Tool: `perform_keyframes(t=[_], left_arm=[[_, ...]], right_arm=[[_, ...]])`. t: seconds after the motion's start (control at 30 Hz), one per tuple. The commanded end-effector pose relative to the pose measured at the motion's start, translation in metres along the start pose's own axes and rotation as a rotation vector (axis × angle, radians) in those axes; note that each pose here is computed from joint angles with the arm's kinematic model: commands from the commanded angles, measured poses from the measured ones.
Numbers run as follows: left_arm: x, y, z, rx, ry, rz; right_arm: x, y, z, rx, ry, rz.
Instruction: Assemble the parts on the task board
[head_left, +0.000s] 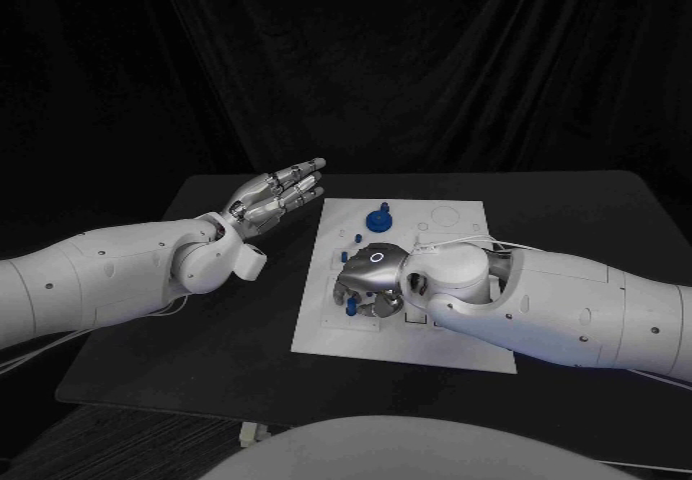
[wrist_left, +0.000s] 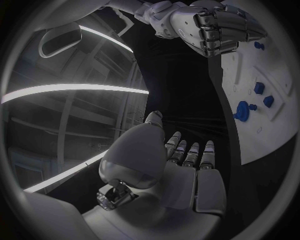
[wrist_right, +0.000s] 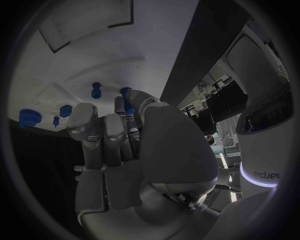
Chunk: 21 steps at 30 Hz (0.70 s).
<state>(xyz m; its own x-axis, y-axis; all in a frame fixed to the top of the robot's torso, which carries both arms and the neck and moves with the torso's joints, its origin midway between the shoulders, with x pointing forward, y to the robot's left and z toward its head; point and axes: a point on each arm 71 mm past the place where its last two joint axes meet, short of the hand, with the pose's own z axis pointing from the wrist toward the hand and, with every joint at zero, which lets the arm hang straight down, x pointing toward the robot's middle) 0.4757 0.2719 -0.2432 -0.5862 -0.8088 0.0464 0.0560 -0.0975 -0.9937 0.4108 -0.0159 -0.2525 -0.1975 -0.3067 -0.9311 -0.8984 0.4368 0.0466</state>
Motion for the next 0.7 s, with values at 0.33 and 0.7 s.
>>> perform_keyframes(t=[0.33, 0.7], left_arm=[[0.0015, 0.0005, 0.0009, 0.003, 0.010, -0.018], [0.0013, 0.0004, 0.0003, 0.003, 0.008, -0.018]], right_arm=[[0.001, -0.007, -0.007, 0.025, -0.040, -0.005], [-0.013, -0.020, -0.043, 0.021, -0.245, -0.002]])
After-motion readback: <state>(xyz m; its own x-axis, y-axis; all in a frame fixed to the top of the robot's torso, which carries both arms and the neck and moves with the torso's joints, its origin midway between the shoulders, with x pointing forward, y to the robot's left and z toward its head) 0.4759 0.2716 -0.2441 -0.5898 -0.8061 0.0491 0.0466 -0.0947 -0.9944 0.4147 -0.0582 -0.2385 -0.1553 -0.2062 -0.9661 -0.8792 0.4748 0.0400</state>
